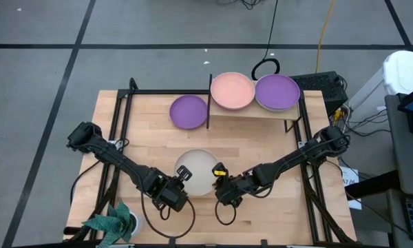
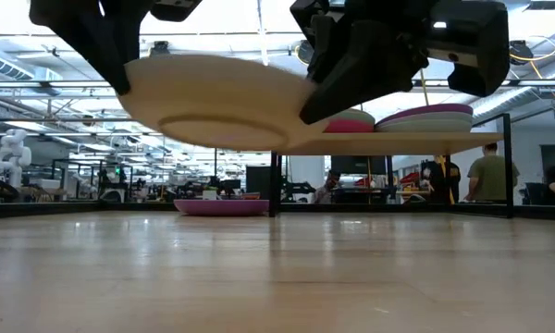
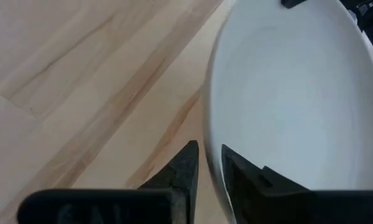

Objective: Place and stack plates onto a shelf
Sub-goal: Stack the gray plate on top of the violet plate on the shelf

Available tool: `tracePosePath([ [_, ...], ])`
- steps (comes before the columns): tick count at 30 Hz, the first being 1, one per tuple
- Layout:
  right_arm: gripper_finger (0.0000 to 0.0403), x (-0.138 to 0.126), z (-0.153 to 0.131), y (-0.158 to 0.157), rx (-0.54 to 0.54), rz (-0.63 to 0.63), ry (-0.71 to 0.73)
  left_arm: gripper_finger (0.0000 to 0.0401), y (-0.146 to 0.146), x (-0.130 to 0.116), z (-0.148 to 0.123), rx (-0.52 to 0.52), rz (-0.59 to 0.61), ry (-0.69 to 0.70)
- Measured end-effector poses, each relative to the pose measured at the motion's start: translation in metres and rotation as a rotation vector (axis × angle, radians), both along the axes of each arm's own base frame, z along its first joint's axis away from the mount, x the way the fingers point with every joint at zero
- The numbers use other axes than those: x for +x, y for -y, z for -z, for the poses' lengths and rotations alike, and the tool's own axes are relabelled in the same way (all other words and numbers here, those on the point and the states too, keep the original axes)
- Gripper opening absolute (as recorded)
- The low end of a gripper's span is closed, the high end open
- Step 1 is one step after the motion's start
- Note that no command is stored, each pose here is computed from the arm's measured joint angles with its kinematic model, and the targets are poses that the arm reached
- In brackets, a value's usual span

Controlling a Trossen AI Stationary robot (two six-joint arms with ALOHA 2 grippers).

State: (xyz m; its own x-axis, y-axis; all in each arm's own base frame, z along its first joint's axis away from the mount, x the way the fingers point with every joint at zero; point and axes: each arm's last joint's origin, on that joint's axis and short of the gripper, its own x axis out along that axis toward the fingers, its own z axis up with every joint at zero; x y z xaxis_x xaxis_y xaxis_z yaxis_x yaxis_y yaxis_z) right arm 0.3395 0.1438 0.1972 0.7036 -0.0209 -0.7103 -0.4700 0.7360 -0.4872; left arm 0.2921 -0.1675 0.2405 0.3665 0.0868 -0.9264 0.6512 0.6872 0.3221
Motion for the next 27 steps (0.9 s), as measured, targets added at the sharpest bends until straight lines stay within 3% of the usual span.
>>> tracePosePath([
  [7,0.0008,-0.001,0.001,0.000,-0.007,-0.015,-0.018,0.0025,-0.003,0.001,0.000,0.020,-0.020,0.010],
  [14,0.0004,-0.002,0.002,0.000,-0.008,-0.013,-0.025,0.0042,-0.005,0.005,-0.001,0.020,-0.076,0.045],
  [21,0.0002,-0.002,0.000,0.002,-0.010,0.005,-0.022,0.0162,-0.004,0.015,-0.005,-0.021,-0.160,0.174],
  [24,0.0002,-0.007,-0.006,0.005,-0.015,0.007,-0.040,0.0213,-0.003,0.021,-0.010,-0.024,-0.264,0.307],
  [27,0.0002,-0.012,-0.015,0.011,-0.001,0.037,-0.046,0.0246,0.000,0.026,-0.014,-0.015,-0.288,0.395],
])
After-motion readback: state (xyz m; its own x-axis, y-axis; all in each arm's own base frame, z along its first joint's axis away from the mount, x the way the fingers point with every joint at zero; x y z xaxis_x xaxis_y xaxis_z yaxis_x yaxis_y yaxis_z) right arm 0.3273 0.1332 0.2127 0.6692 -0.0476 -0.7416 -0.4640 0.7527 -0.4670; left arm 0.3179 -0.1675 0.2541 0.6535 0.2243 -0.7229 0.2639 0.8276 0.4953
